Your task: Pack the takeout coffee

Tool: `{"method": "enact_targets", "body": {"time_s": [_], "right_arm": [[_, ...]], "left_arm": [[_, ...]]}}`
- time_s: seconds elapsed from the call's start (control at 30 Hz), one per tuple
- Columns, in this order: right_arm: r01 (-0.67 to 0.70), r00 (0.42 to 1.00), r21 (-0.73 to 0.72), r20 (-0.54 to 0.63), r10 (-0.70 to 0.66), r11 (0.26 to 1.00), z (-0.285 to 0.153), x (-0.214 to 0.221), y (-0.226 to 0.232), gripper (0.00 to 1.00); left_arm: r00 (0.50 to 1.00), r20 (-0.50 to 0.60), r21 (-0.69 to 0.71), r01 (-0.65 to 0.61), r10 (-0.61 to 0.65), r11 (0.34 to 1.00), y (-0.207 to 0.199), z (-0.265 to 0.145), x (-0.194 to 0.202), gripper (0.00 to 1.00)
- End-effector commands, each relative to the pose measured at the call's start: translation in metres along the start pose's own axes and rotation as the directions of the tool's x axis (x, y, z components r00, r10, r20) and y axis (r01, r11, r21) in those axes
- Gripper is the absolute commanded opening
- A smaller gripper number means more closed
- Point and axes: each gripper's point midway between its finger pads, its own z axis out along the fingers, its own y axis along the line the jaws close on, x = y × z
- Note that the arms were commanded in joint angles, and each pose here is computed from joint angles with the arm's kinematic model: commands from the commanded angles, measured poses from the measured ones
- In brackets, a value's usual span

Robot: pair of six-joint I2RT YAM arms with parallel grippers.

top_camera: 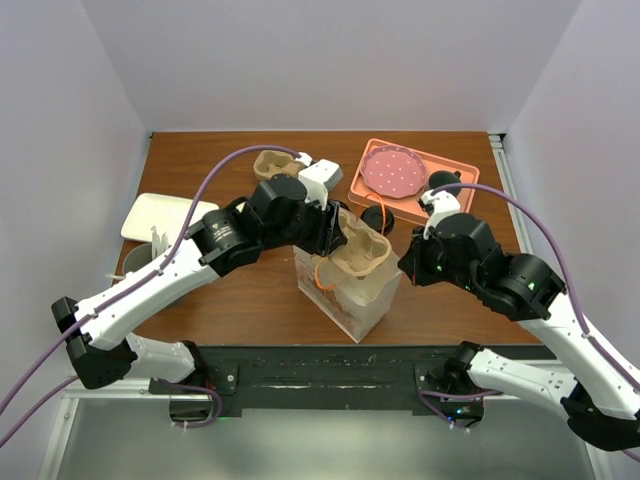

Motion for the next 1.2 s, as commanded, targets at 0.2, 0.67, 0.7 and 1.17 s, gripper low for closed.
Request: {"method": "enact_targets", "body": {"time_s": [0.2,0.67,0.7,1.17], "right_arm": [[0.021,0.996,-0.007,0.092,-0.021,1.0,-0.004,-0.028,0.005,0.0],[0.005,0.992,-0.094,0.129,0.007,0.996,-0.008,-0.042,0.024,0.0],[0.005,0.992,-0.09,0.126,0.006,0.996,-0.007,-0.041,0.024,0.0],[0.005,0.992,-0.086,0.126,0.006,0.996,-0.003,-0.041,0.024,0.0]], "left_arm": [[0.988,-0.084,0.0,-0.133,0.133,0.991,0.005,0.004,0.012,0.35],[0.984,-0.095,0.038,-0.151,0.154,0.988,0.002,0.026,0.021,0.4],[0.984,-0.094,0.044,-0.147,0.151,0.988,0.0,0.026,0.021,0.41],[0.98,-0.112,0.066,-0.161,0.167,0.985,-0.003,0.024,0.022,0.57]]}}
